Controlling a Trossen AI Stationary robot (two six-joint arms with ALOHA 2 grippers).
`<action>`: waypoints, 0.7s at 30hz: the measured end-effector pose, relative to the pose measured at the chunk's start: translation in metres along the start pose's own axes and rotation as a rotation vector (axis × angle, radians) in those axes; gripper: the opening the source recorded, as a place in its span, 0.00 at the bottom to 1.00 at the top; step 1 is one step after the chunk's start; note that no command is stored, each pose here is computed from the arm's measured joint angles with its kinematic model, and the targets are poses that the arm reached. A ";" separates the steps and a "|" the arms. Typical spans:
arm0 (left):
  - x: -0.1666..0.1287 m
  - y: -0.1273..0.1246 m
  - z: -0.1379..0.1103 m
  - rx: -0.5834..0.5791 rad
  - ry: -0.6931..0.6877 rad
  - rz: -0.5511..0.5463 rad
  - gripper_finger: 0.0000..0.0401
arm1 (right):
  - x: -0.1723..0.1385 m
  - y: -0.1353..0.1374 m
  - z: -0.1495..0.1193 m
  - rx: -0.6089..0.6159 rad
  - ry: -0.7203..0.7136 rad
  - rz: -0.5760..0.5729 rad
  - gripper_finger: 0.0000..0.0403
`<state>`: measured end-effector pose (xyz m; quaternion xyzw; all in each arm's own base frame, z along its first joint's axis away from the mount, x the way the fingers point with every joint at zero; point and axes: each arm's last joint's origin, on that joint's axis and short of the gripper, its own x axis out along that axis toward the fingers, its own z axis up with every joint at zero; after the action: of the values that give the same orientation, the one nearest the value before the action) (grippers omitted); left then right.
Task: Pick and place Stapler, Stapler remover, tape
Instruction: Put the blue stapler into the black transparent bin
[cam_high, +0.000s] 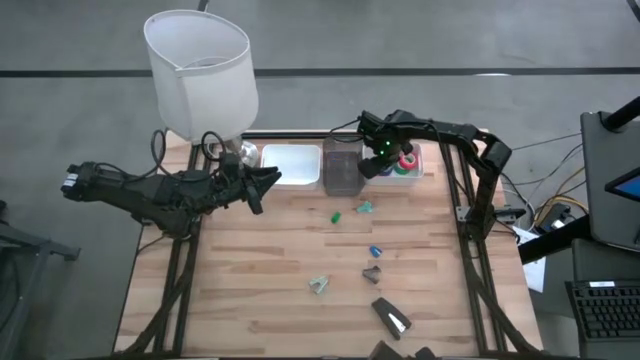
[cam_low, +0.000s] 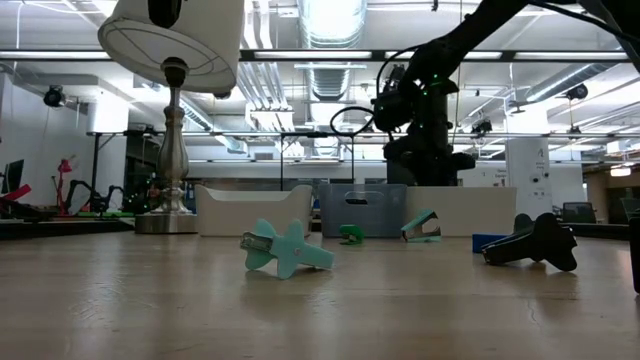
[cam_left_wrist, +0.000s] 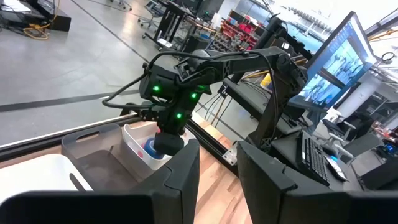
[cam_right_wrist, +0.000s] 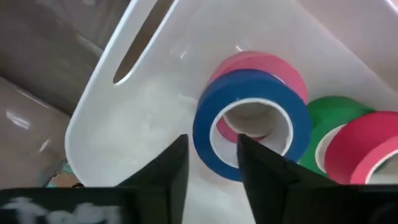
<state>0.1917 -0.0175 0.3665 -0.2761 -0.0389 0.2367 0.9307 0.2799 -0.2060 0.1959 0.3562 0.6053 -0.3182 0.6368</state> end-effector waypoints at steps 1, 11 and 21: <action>0.000 0.000 0.000 0.000 0.000 0.000 0.28 | -0.001 0.000 0.000 0.000 -0.002 0.001 0.35; 0.000 0.000 0.000 -0.002 0.001 0.000 0.28 | -0.042 0.001 -0.005 -0.007 -0.112 0.030 0.51; 0.000 0.000 0.000 -0.001 0.002 -0.001 0.28 | -0.079 0.000 -0.019 -0.008 -0.222 0.074 0.54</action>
<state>0.1918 -0.0176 0.3660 -0.2768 -0.0382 0.2362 0.9307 0.2646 -0.1925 0.2746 0.3383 0.5188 -0.3295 0.7127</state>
